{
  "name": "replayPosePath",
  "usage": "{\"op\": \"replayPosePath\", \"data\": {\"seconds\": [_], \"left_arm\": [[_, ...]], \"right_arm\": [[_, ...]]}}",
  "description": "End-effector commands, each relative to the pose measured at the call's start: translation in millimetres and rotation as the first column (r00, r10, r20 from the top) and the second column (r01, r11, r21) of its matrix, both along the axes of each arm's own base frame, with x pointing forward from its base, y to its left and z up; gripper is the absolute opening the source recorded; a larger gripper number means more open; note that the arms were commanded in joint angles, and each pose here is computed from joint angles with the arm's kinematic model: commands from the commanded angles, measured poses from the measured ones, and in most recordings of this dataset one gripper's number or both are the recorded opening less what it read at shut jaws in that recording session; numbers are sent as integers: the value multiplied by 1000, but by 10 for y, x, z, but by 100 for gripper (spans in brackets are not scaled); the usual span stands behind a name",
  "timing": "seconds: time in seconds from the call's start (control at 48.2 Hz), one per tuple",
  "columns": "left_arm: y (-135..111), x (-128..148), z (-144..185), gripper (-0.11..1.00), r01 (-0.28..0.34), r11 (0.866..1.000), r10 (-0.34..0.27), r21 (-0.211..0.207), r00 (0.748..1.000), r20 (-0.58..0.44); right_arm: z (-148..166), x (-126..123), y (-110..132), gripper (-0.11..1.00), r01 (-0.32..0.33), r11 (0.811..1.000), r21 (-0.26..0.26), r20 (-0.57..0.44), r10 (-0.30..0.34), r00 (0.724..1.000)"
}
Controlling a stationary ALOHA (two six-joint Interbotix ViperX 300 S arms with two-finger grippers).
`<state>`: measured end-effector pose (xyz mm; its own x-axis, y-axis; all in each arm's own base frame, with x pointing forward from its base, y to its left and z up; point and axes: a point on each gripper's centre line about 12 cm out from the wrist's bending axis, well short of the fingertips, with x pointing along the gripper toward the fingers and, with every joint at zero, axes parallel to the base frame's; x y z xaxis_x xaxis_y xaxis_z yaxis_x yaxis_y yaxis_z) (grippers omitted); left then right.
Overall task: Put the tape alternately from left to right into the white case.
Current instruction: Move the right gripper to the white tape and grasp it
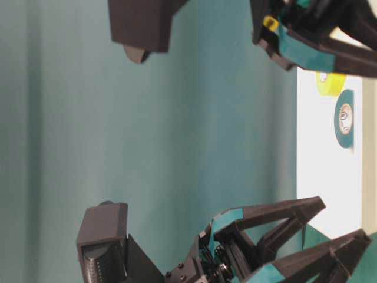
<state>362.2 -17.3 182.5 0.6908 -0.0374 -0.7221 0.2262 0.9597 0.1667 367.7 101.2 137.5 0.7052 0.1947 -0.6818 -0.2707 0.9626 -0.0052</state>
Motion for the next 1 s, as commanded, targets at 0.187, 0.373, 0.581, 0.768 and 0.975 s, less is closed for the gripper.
{"op": "replayPosePath", "data": {"seconds": [0.187, 0.373, 0.581, 0.768, 0.975], "left_arm": [[-18, 15, 116, 81, 3, 1000, -3, -4, 999, 38], [-18, 14, 121, 81, 3, 1000, -3, -4, 999, 40], [-18, 22, 126, 81, 3, 1000, -3, -4, 999, 41], [-24, 21, 132, 81, 3, 1000, -3, -6, 999, 43], [-30, 20, 132, 81, 5, 1000, -5, -6, 999, 43]], "right_arm": [[-32, 142, 59, 77, 0, 1000, 8, 4, 0, 1000], [-142, 152, 68, 77, 22, 999, 23, -29, -22, 999], [-252, 157, 63, 77, 26, 999, 18, -55, -25, 998], [-276, 168, 66, 77, 27, 1000, 16, -61, -26, 998], [-263, 181, 70, 77, 25, 1000, 16, -56, -24, 998]]}}
